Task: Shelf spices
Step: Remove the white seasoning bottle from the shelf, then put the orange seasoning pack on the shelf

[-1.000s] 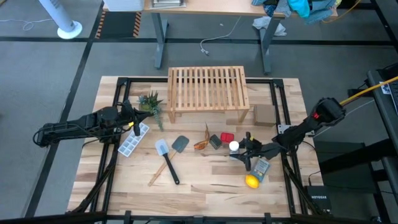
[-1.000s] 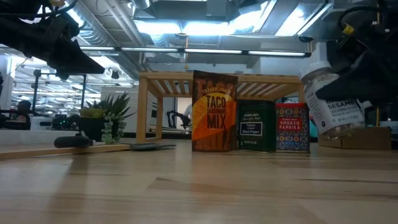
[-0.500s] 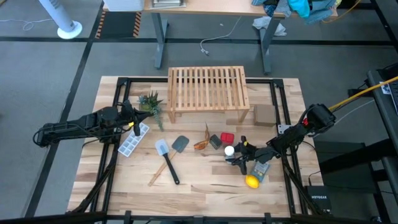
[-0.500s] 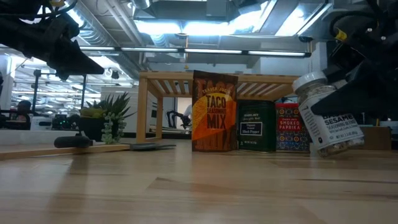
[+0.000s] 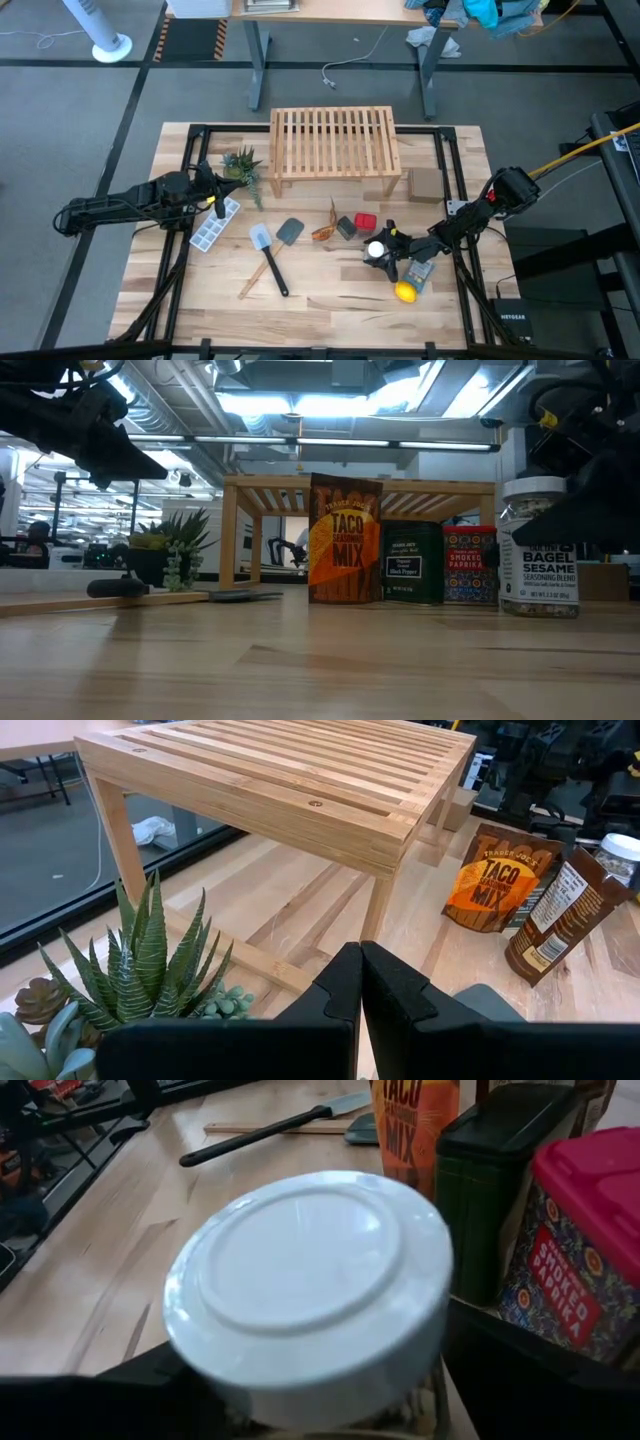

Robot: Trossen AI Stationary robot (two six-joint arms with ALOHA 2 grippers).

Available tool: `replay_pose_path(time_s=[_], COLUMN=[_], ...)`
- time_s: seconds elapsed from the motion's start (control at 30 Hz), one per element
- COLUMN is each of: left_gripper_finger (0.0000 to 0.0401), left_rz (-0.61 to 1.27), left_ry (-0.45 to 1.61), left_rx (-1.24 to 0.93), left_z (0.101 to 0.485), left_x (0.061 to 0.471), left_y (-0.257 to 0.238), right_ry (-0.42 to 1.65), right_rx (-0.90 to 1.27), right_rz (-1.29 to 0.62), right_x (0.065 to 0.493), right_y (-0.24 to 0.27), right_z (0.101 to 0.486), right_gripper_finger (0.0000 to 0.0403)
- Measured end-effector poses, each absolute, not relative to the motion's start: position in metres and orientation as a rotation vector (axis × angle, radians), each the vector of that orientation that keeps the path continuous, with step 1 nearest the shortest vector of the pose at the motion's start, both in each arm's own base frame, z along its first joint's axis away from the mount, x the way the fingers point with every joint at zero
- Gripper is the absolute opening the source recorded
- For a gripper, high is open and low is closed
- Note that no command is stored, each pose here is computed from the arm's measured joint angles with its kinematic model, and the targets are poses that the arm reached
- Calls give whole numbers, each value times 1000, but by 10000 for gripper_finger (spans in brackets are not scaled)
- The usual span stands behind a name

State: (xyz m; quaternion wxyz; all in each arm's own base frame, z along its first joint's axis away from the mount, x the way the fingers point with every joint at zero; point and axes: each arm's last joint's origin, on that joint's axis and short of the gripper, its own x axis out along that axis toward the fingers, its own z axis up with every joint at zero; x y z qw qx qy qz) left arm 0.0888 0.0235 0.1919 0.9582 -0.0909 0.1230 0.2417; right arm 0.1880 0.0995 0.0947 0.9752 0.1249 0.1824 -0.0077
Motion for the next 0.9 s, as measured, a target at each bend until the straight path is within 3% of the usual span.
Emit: replay_pose_path(time_s=[0.43,0.9], left_gripper_finger=[4,4], left_rz=[492,361], left_ry=[245,216], left_rx=[-201,-491], left_z=[192,192], left_x=[89,92], left_y=[23,19], right_ry=[247,144], right_rx=[182,104], right_rz=[-51,-23], right_x=[190,188], right_y=[98,97], right_z=[111,134], right_gripper_finger=[312,312])
